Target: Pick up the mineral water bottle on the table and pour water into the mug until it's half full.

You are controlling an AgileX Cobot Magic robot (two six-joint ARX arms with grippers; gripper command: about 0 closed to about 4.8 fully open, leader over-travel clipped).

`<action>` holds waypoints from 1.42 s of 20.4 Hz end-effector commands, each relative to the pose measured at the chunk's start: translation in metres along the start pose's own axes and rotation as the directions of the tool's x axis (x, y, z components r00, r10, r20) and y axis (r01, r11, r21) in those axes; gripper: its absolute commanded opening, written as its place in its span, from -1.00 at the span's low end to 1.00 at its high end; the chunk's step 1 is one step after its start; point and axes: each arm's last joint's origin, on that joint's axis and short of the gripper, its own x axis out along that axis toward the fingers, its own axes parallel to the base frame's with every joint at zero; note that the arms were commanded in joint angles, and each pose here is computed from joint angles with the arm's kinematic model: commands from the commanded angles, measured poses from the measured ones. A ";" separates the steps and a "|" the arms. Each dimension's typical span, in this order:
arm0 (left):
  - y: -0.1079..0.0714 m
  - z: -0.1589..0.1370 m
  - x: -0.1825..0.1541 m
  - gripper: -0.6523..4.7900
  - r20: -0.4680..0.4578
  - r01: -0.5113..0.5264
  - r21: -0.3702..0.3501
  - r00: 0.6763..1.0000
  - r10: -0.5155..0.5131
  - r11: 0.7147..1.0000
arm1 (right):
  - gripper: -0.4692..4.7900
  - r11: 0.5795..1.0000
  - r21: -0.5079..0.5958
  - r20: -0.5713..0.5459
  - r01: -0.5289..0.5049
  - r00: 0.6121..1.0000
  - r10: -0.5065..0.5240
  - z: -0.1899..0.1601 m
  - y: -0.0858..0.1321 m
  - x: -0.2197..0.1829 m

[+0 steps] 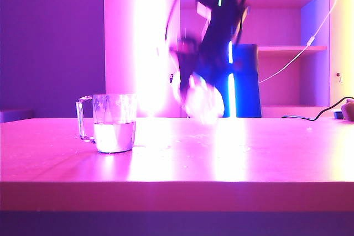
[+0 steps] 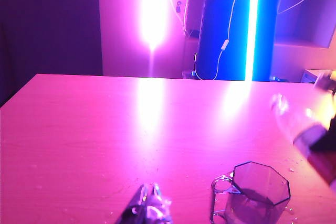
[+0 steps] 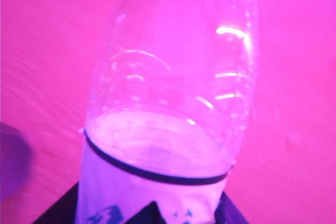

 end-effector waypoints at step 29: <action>0.000 -0.001 0.000 -0.78 -0.022 0.003 0.001 1.000 -0.003 1.000 | 0.14 0.959 -0.235 0.803 0.159 0.588 0.099 -0.182 -0.020 0.012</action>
